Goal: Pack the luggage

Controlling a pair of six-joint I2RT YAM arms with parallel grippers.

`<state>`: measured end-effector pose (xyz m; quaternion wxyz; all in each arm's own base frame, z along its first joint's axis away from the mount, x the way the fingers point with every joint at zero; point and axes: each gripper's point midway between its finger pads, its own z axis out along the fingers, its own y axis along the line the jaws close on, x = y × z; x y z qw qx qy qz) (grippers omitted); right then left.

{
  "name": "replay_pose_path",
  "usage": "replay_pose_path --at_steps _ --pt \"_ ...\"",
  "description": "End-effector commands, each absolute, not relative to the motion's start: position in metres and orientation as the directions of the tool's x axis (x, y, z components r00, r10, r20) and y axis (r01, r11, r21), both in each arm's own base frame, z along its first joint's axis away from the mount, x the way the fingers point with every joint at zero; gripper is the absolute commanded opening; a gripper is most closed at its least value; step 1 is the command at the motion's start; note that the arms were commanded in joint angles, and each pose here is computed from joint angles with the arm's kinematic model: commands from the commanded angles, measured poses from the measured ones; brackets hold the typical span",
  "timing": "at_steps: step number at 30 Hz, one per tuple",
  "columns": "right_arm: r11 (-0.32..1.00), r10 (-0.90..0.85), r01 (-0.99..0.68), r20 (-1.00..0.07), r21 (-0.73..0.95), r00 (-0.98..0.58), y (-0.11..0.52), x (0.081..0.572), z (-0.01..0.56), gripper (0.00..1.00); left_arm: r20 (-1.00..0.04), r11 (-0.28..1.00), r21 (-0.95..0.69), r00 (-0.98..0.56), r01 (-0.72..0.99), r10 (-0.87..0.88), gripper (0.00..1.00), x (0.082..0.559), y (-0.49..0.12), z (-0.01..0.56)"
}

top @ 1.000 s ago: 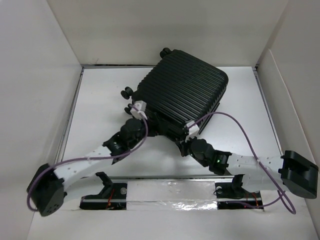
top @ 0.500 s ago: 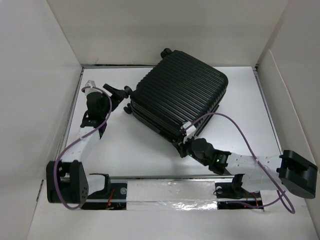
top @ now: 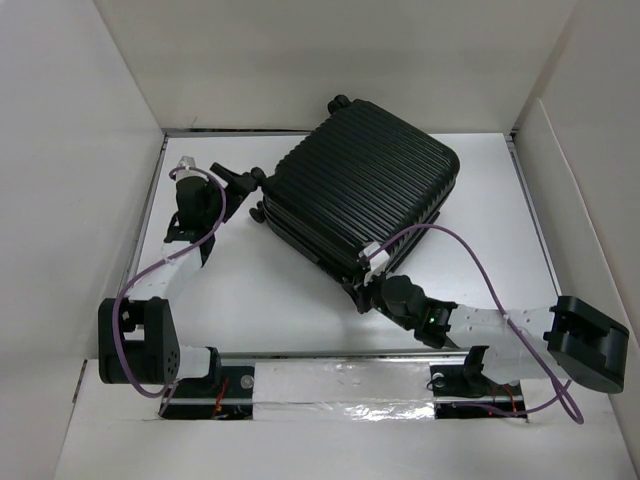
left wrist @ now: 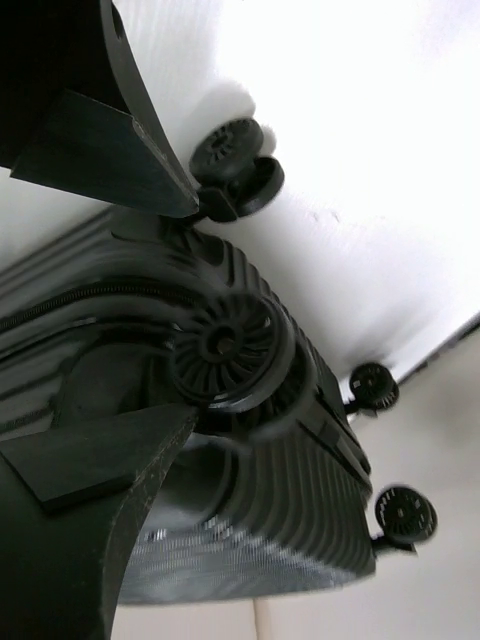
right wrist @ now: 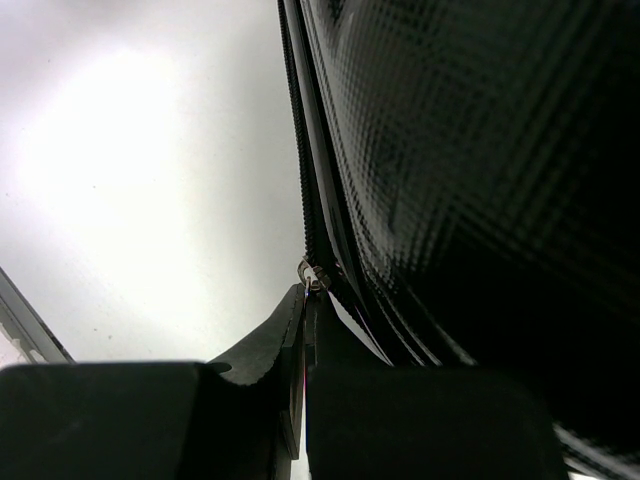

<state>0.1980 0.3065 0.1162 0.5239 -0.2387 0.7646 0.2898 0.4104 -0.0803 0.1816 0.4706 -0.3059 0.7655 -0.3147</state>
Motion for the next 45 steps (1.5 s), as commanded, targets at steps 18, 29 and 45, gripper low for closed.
replay_pose_path --at_steps 18,29,45 --pt "0.558 -0.017 -0.777 -0.932 0.291 -0.361 0.338 0.170 0.137 0.00 -0.573 0.587 -0.808 -0.305 0.052 -0.761 0.69 0.429 -0.100 0.266" --pt "0.550 -0.021 -0.784 -0.934 0.287 -0.356 0.338 0.168 0.138 0.00 -0.665 0.693 -0.719 -0.238 -0.049 -0.708 0.71 0.405 -0.081 0.264" --pt "0.546 -0.026 -0.789 -0.935 0.284 -0.354 0.339 0.168 0.137 0.00 -0.654 0.702 -0.711 -0.318 -0.052 -0.686 0.69 0.432 -0.096 0.252"
